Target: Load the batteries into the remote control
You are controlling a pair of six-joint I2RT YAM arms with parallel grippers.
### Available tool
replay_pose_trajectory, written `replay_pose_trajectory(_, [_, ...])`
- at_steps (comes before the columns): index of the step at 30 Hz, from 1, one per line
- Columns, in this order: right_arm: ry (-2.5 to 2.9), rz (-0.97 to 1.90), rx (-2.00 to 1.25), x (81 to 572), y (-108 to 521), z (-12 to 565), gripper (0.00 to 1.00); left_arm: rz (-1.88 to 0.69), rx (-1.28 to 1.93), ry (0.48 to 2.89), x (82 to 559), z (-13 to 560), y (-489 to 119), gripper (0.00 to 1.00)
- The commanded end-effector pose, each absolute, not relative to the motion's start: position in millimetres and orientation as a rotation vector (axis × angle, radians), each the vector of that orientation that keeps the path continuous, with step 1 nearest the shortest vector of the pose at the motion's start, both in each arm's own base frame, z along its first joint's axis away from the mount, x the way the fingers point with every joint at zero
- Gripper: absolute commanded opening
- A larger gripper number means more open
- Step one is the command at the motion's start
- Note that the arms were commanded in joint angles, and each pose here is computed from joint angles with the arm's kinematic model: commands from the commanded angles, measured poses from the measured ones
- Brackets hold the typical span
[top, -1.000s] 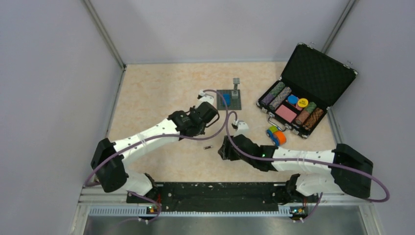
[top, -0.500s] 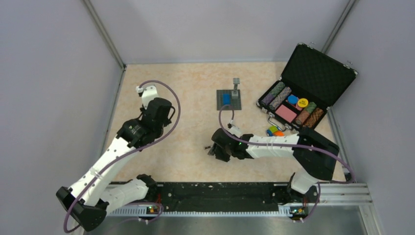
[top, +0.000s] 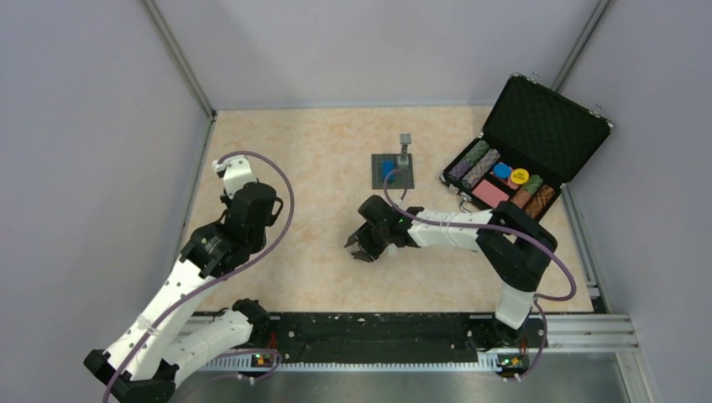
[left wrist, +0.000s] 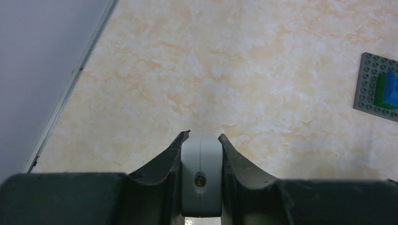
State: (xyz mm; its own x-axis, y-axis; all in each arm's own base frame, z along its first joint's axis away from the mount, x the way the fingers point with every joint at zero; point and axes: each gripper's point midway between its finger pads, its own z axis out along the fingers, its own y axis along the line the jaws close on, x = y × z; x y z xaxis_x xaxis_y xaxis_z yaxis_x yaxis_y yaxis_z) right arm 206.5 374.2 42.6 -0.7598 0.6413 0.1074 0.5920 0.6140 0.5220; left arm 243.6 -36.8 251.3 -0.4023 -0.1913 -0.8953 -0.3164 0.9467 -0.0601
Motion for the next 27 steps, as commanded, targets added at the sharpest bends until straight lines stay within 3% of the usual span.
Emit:
replay_pose_trajectory(1, [2.755,0.812,1.243,217.3,383.0,43.4,0.41,0.133,-0.376,1.921,244.7,268.8,-30.0,0.00])
replay_pose_trajectory(11, [2.787,0.670,1.460,207.6,376.8,26.1,0.40,0.093,-0.379,1.879,243.3,276.1,-29.7,0.00])
replay_pose_trajectory(27, [2.666,0.539,1.690,231.0,353.2,8.7,0.38,0.078,-0.371,1.830,238.8,291.6,-24.2,0.00])
